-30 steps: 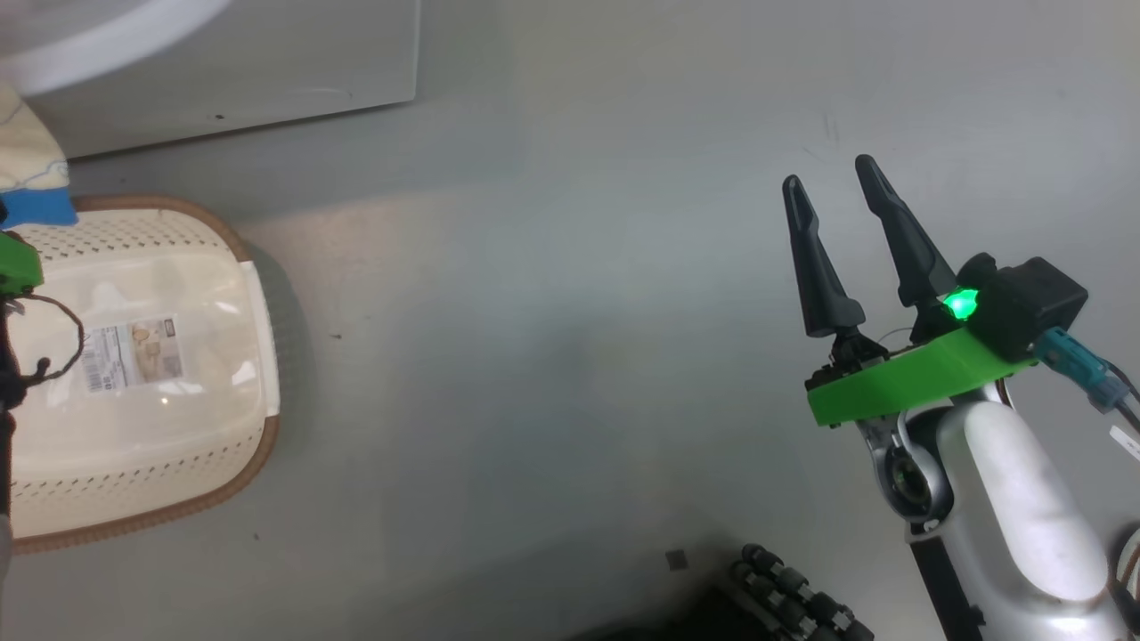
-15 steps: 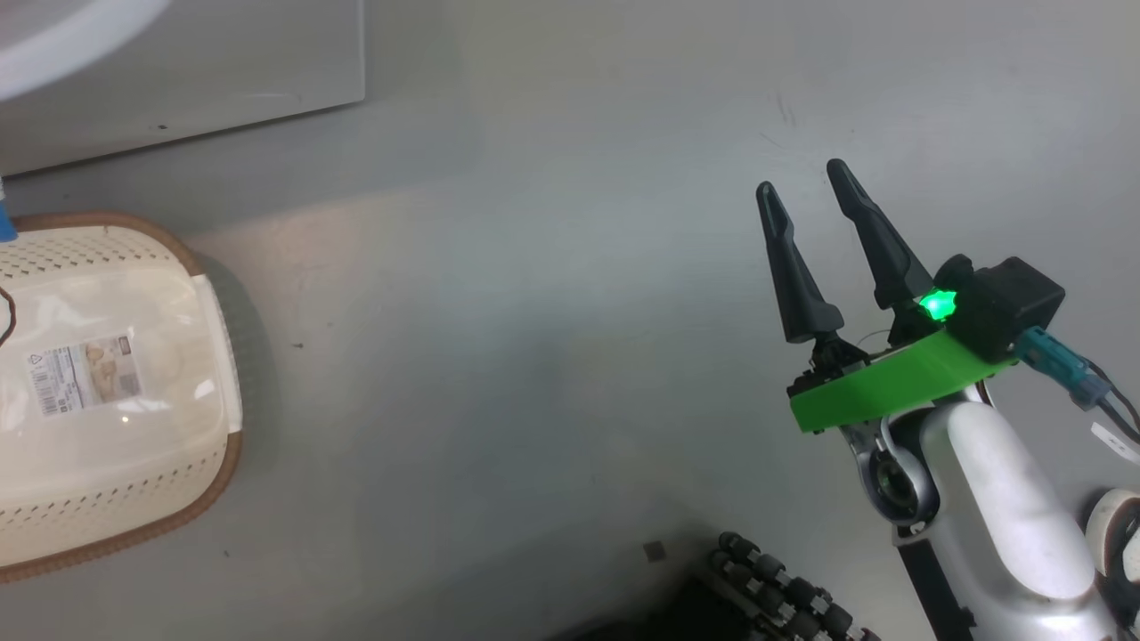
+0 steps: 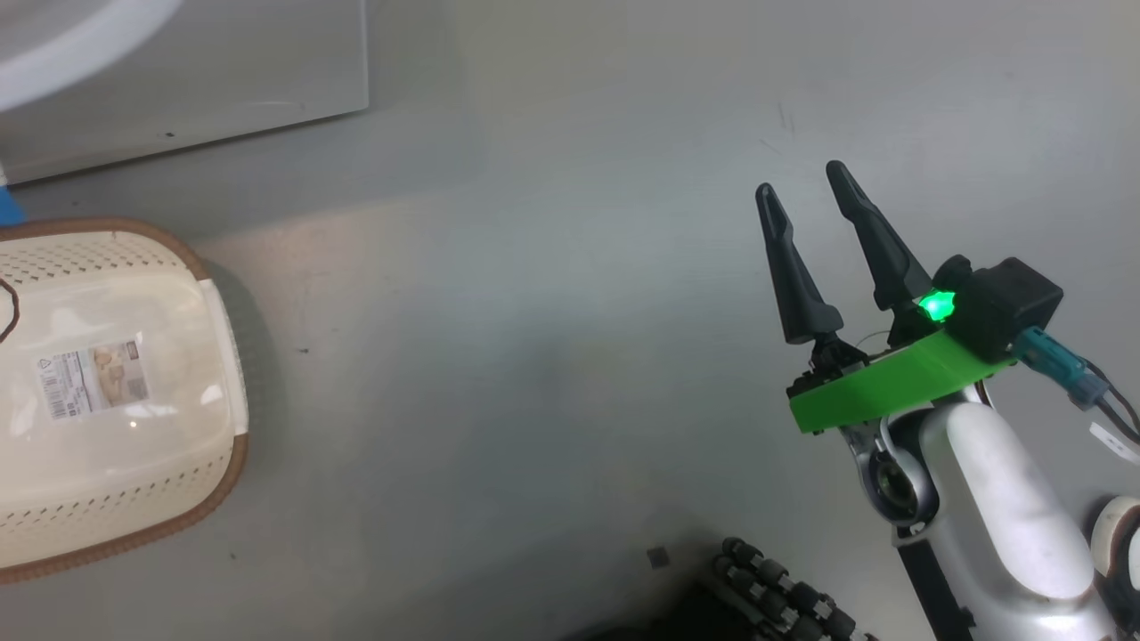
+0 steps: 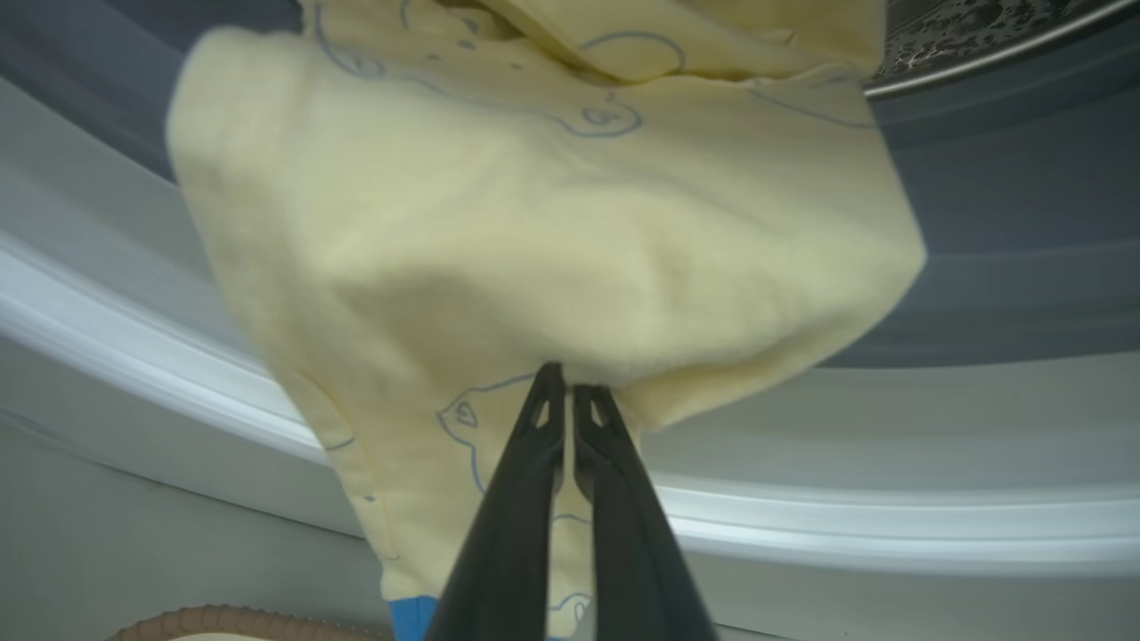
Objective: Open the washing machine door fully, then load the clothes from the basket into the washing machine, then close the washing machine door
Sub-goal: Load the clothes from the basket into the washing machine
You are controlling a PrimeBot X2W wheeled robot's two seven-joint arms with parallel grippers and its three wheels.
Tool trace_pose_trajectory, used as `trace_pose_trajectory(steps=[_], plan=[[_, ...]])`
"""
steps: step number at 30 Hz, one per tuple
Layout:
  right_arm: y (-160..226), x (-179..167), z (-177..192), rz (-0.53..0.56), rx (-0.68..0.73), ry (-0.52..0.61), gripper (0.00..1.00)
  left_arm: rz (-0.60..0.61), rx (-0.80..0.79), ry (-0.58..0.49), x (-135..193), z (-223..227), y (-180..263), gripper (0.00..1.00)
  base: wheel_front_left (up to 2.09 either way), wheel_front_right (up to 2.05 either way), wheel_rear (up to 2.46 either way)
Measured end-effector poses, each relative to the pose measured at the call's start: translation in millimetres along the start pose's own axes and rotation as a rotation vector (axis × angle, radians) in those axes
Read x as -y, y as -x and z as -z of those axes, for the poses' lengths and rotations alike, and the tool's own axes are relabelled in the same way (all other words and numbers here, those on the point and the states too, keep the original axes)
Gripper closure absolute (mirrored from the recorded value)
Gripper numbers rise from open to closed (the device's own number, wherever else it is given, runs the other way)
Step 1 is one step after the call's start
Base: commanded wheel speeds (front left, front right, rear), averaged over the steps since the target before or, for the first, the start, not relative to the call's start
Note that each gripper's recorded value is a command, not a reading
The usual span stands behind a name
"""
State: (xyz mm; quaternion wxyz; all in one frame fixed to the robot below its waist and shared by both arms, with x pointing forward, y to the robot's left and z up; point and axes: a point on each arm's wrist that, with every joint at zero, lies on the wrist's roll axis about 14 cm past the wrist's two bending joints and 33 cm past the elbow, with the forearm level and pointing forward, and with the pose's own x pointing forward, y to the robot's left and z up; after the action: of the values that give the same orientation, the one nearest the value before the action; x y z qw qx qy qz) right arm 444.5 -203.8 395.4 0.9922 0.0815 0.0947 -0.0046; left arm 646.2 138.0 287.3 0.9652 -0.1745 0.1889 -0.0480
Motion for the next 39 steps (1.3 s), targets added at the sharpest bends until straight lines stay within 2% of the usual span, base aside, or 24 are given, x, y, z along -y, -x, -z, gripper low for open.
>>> trace_pose_trajectory(steps=[8,22,39], plan=[[-3,-7,-2,-0.021,0.009,-0.011,0.00,0.016,0.038,-0.016,0,-16,11,1.00,0.00,0.00,0.00],[-3,-12,-7,-0.032,0.024,-0.020,0.00,0.090,0.226,-0.072,17,-79,19,1.00,0.00,0.00,0.00],[-18,1,27,0.000,-0.051,-0.054,0.00,0.141,0.295,-0.265,19,-163,-55,1.00,0.00,0.00,0.00]])
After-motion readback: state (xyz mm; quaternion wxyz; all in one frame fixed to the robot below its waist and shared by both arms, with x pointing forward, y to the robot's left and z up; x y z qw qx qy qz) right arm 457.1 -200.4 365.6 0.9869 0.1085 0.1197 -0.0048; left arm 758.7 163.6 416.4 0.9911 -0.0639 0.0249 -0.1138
